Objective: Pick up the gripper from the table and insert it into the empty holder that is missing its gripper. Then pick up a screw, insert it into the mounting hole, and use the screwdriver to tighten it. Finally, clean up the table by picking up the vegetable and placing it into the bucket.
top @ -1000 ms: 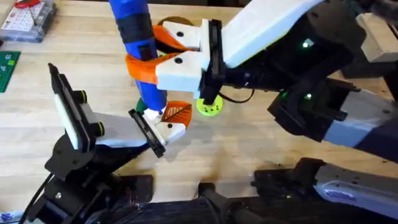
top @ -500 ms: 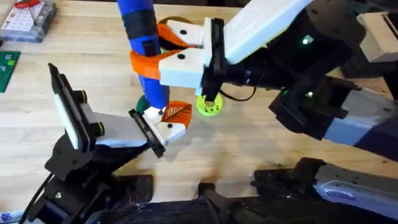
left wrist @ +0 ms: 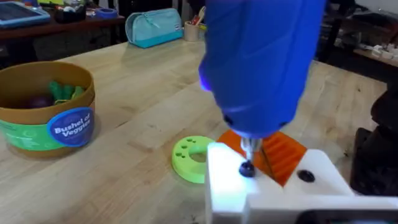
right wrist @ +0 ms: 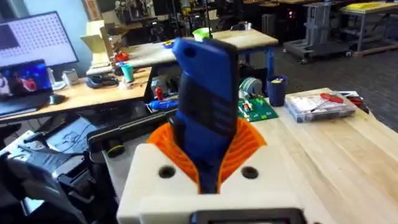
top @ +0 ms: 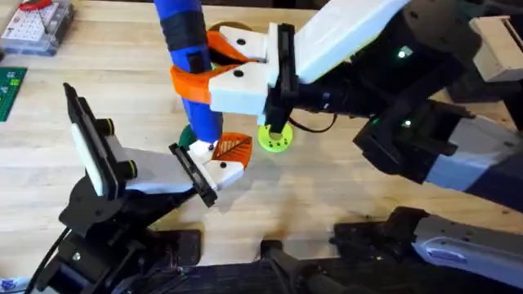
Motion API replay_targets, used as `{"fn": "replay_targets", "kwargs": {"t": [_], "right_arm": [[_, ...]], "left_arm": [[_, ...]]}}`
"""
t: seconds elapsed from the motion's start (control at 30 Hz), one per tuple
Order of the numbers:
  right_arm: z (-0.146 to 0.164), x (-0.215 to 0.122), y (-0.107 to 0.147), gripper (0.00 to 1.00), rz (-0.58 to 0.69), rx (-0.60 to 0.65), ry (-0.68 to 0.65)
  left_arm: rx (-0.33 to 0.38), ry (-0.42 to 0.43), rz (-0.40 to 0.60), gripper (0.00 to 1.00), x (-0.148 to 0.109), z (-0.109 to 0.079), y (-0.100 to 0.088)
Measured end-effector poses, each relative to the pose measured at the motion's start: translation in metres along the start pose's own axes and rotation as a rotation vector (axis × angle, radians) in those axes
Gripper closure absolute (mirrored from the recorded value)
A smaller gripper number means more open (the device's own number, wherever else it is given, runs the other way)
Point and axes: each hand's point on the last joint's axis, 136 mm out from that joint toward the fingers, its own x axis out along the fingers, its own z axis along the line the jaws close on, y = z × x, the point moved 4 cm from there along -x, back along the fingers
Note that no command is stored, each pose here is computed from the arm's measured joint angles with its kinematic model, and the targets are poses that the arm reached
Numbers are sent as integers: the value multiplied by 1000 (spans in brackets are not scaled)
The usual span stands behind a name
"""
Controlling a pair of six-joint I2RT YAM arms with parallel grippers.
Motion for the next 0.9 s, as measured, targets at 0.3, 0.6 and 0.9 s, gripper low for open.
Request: {"fn": "replay_targets", "kwargs": {"t": [0.3,0.6,0.9], "right_arm": [[0,0,0,901,-1,-1,0],[0,0,-1,901,-5,-3,-1],[3,1,-1,901,-4,-2,-11]], "left_arm": [[0,0,0,982,0,0,0],[0,0,0,982,0,0,0],[0,0,0,982,0,0,0]]}}
